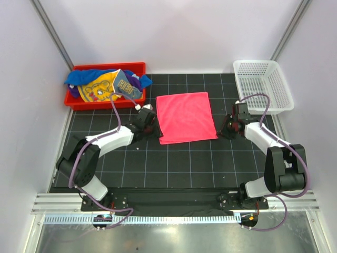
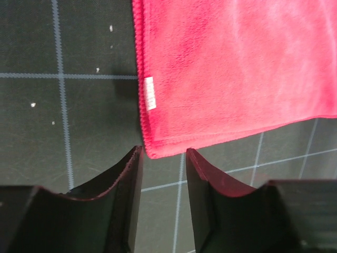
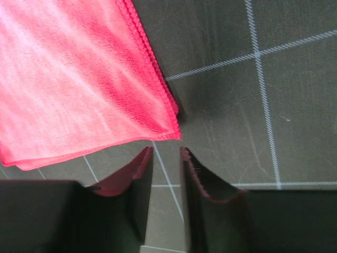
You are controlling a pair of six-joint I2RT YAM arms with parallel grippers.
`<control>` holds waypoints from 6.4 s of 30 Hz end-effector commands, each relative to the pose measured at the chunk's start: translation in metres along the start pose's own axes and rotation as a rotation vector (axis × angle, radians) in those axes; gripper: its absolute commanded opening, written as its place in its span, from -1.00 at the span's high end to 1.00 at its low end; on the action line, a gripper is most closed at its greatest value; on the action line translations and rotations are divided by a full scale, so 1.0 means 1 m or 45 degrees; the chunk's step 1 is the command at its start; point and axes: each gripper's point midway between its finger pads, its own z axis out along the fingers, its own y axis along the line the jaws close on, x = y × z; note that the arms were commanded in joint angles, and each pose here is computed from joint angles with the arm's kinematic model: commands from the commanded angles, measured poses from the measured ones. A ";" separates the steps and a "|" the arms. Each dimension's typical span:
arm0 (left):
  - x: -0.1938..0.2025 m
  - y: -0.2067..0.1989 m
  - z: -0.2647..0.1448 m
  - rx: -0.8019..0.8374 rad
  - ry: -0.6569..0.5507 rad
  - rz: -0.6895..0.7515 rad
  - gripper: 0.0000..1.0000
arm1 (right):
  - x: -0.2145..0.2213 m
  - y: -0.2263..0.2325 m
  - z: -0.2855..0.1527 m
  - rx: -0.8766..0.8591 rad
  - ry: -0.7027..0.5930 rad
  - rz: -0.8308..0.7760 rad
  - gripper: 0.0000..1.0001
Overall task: Fold and stack the towels
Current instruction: Fold the towel
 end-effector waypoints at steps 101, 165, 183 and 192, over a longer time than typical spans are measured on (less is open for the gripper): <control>-0.303 -0.051 0.104 0.270 -0.671 0.044 1.00 | -0.288 0.119 0.082 -0.207 -0.779 -0.182 0.81; -0.116 -0.032 0.016 0.303 -0.320 -0.003 1.00 | -0.099 0.046 -0.003 -0.246 -0.606 -0.008 0.88; -0.081 -0.019 0.032 0.271 -0.217 -0.018 1.00 | -0.069 0.028 0.014 -0.207 -0.519 -0.008 0.85; -0.067 -0.014 0.032 0.268 -0.188 -0.031 0.76 | -0.057 0.027 0.018 -0.222 -0.470 -0.012 0.43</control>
